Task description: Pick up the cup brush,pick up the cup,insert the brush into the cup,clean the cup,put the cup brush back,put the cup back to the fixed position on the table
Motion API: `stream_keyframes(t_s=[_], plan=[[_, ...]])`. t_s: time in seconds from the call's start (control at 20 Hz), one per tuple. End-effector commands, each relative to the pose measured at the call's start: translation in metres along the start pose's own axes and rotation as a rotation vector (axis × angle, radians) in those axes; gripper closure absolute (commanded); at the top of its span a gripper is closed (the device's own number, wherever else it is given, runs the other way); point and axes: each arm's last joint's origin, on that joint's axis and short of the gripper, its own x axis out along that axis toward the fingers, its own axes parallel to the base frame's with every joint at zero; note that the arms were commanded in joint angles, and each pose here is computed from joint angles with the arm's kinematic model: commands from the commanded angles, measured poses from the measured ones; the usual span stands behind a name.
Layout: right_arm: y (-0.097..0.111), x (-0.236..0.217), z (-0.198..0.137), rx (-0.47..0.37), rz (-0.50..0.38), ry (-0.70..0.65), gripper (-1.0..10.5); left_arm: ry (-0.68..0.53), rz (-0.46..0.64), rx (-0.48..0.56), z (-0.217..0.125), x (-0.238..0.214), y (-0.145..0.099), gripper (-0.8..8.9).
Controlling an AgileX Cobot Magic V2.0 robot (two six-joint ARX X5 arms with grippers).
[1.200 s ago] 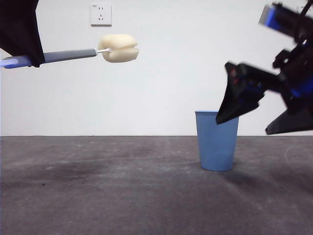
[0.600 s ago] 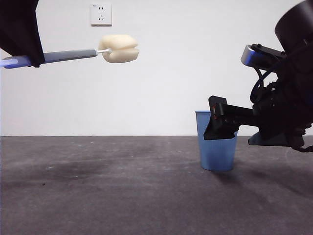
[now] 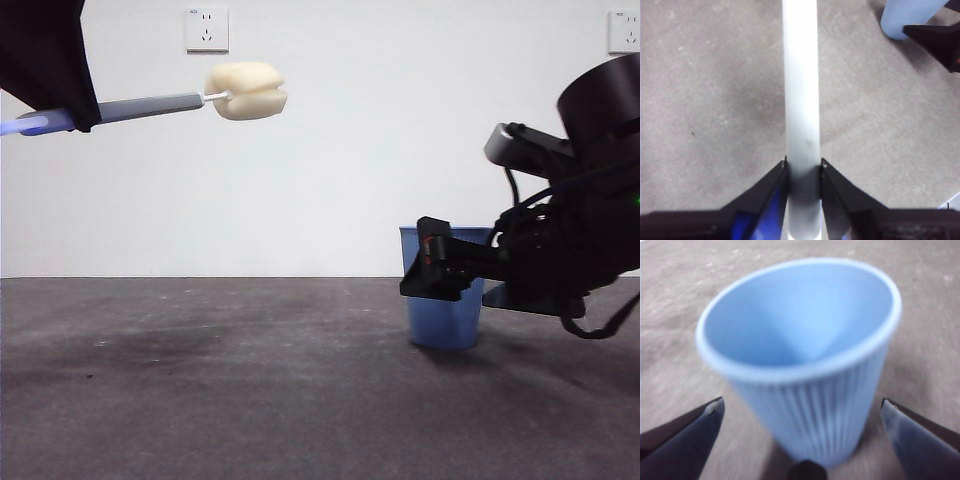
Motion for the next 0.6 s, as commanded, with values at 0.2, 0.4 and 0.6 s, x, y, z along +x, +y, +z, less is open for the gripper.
stream_keyframes(t_s=[0.2,0.4,0.6], plan=[[-0.0014,0.0155,0.0031,-0.029,-0.002,-0.009,4.1,-0.006,-0.004,0.007,0.0001,0.0003,-0.0009,8.22],[-0.0015,0.0156,0.0035,-0.049,-0.004,-0.014,7.2,-0.008,-0.004,0.007,0.0002,0.0003,-0.0009,8.22],[-0.0013,0.0156,0.0036,-0.049,-0.001,-0.015,9.6,-0.006,-0.003,0.008,0.0,0.0003,-0.0009,8.22]])
